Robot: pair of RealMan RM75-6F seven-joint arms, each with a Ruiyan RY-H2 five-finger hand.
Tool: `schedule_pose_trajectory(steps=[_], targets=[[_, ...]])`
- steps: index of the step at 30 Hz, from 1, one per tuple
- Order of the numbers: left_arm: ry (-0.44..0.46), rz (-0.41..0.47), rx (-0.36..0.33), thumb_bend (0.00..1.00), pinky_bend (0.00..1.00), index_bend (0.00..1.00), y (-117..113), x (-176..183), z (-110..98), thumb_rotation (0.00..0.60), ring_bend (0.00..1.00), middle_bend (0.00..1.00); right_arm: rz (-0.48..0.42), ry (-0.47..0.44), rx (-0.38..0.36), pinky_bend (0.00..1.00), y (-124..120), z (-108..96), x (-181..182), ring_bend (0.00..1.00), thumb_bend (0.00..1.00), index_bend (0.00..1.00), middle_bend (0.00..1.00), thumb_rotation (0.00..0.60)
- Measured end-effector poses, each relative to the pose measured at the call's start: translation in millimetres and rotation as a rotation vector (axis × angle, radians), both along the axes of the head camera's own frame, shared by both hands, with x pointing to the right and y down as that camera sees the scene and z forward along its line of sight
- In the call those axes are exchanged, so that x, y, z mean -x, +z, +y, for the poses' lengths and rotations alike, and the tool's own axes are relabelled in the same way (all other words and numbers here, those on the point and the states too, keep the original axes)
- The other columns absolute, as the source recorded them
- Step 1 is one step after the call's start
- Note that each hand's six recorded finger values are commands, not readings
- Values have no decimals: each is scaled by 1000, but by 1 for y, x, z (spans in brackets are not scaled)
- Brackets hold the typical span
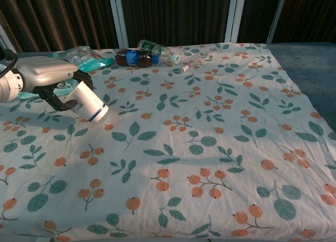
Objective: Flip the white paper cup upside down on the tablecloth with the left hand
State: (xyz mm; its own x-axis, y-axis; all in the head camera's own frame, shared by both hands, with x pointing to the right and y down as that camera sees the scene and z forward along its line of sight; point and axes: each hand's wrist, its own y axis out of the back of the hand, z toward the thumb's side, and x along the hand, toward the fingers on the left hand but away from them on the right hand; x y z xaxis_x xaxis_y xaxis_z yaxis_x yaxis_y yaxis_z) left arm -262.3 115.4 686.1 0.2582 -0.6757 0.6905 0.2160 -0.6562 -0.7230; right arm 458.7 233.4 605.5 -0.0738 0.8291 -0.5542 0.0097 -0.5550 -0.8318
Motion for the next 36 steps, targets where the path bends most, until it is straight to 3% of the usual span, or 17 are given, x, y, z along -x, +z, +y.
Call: schedule_pose_trajectory(steps=[7,14,19,26,36], targets=[[-247,360,13,485,56,357,8,19,5,600,163,386,-6,-2,3,0,-1,-2,2,0,0,0,0,544],[-365,559,-42,476,65,347,27,47,14,600,162,373,-13,-5,4,0,-3,-2,4,0,0,0,0,544],[-388,590,-39,473,61,296,44,54,28,600,150,342,-16,-6,-4,0,-6,-3,5,0,0,0,0,544],[-361,555,7,460,28,17,60,57,38,600,11,41,-13,-2,-7,0,-8,-3,4,0,0,0,0,544],[-287,472,35,409,0,0,62,62,42,600,0,0,-9,1,0,0,-6,-2,1,0,0,0,0,544]])
